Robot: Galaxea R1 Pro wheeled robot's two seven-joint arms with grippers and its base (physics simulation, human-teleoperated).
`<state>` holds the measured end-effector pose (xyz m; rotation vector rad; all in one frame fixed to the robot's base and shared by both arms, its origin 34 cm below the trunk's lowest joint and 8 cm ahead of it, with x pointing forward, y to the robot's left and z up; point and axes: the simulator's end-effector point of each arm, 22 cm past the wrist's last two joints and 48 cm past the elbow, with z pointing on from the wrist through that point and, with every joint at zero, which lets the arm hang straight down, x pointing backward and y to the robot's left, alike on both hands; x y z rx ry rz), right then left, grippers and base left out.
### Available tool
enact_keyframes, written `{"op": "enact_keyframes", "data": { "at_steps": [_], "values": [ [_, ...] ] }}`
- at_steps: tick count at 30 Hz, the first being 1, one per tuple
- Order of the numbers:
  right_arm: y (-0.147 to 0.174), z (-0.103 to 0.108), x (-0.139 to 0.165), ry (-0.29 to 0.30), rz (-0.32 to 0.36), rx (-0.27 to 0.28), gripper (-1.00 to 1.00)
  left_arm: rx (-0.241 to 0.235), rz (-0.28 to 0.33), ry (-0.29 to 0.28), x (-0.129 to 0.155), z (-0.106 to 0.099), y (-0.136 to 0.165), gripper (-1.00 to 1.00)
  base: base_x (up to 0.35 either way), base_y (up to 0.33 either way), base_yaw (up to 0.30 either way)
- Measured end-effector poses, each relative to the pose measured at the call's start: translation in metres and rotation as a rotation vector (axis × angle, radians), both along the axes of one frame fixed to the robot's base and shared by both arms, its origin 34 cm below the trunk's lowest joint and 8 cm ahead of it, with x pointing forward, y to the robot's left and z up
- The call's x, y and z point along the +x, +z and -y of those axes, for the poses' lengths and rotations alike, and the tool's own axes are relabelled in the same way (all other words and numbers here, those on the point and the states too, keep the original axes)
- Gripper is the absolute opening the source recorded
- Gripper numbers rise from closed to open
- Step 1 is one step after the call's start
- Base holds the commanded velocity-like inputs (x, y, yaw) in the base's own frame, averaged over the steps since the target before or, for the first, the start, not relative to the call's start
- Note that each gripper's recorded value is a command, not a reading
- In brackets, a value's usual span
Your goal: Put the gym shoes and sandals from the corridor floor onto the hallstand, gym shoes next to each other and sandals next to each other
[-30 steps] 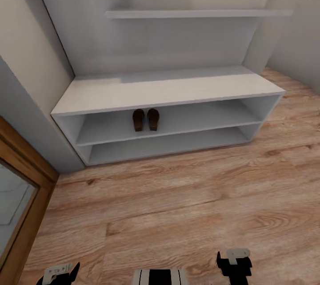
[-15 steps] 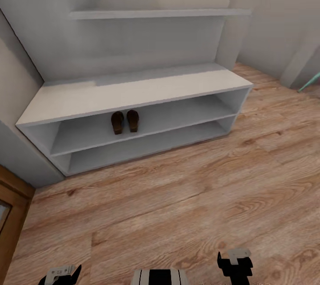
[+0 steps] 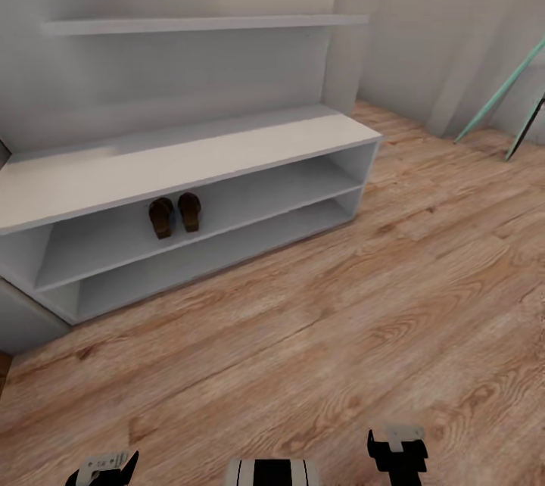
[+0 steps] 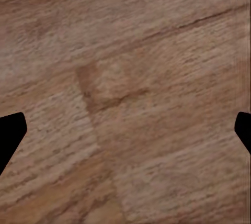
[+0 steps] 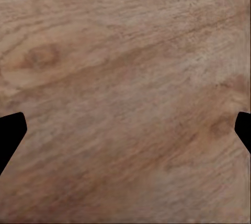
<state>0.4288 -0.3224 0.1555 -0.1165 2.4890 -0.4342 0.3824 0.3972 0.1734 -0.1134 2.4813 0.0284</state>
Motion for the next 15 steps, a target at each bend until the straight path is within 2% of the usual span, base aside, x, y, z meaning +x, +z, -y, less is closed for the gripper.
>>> {"op": "enact_keyframes", "data": {
  "at_steps": [2,3,4,9,15],
  "values": [
    [0.000,0.002,-0.001,-0.018,0.000,0.002,1.00,0.000,0.000,0.000,0.000,0.000,0.000,1.00,0.000,0.000,-0.299],
    [-0.001,0.008,-0.005,-0.070,-0.001,0.006,1.00,0.000,0.000,0.000,0.000,0.000,0.000,1.00,0.000,0.000,-0.299],
    [-0.001,0.010,-0.006,-0.087,-0.002,0.008,1.00,0.000,0.000,0.000,0.000,0.000,0.000,1.00,0.000,0.000,-0.299],
    [-0.001,0.013,-0.009,-0.114,-0.003,0.010,1.00,0.000,0.000,0.000,0.000,0.000,0.000,1.00,0.000,0.000,-0.299],
    [-0.001,0.013,-0.009,-0.117,-0.004,0.010,1.00,0.000,0.000,0.000,0.000,0.000,0.000,1.00,0.000,0.000,-0.299]
  ]
}}
